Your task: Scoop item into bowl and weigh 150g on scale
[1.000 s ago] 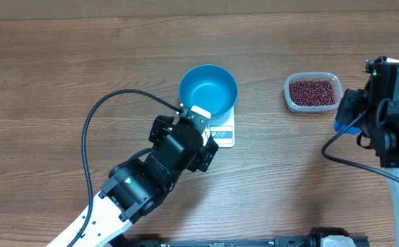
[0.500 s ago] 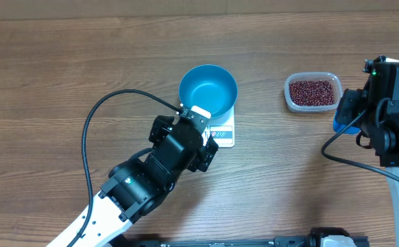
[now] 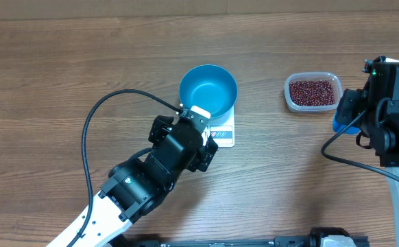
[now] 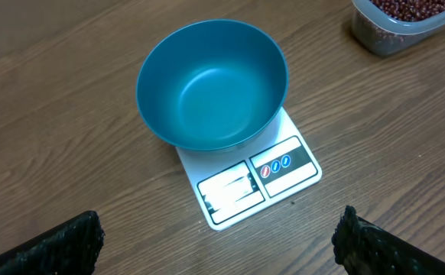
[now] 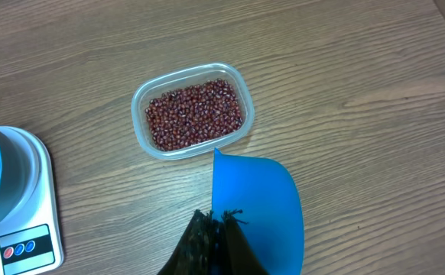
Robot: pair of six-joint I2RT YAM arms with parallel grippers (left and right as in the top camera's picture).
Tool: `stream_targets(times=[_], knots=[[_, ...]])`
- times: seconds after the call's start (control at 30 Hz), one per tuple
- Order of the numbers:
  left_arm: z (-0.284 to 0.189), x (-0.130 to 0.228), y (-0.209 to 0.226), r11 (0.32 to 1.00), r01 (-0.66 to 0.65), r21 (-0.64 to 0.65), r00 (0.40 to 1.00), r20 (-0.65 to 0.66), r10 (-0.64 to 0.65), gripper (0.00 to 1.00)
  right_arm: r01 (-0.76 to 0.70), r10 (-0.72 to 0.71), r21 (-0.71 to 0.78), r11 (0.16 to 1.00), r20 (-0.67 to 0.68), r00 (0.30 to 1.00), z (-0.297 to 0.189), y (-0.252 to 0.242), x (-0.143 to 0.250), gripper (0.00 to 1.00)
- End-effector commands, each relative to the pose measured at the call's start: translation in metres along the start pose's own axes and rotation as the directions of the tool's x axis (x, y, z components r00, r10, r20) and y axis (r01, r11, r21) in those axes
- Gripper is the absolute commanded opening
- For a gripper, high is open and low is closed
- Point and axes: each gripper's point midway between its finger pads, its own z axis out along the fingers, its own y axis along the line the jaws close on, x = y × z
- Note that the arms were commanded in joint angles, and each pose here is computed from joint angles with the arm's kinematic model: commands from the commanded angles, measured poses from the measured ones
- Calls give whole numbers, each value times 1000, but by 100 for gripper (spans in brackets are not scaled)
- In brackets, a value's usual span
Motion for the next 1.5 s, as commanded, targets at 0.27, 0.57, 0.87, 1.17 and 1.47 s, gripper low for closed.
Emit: stream_targets(times=[0.27,0.57,0.87,1.17,1.47], knots=[[-7,-16,28,995,79,-60,996,51,-76,99,-6,6,-2,1000,24,1000,-6,-1,-7,4],[-46,-34,42,990,134,-42,976,180,-124,100,-6,6,-2,1000,24,1000,-6,-1,-7,4],[-46,-33,42,990,132,-44,977,174,-123,100,-6,6,-1,1000,23,1000,-6,-1,-7,4],[-46,-32,42,990,132,-44,977,173,-122,100,-7,7,-3,1000,28,1000,-6,-1,-8,4],[-45,-32,42,990,131,-44,977,172,-122,100,20,-17,-40,999,55,998,-3,8,-18,4]])
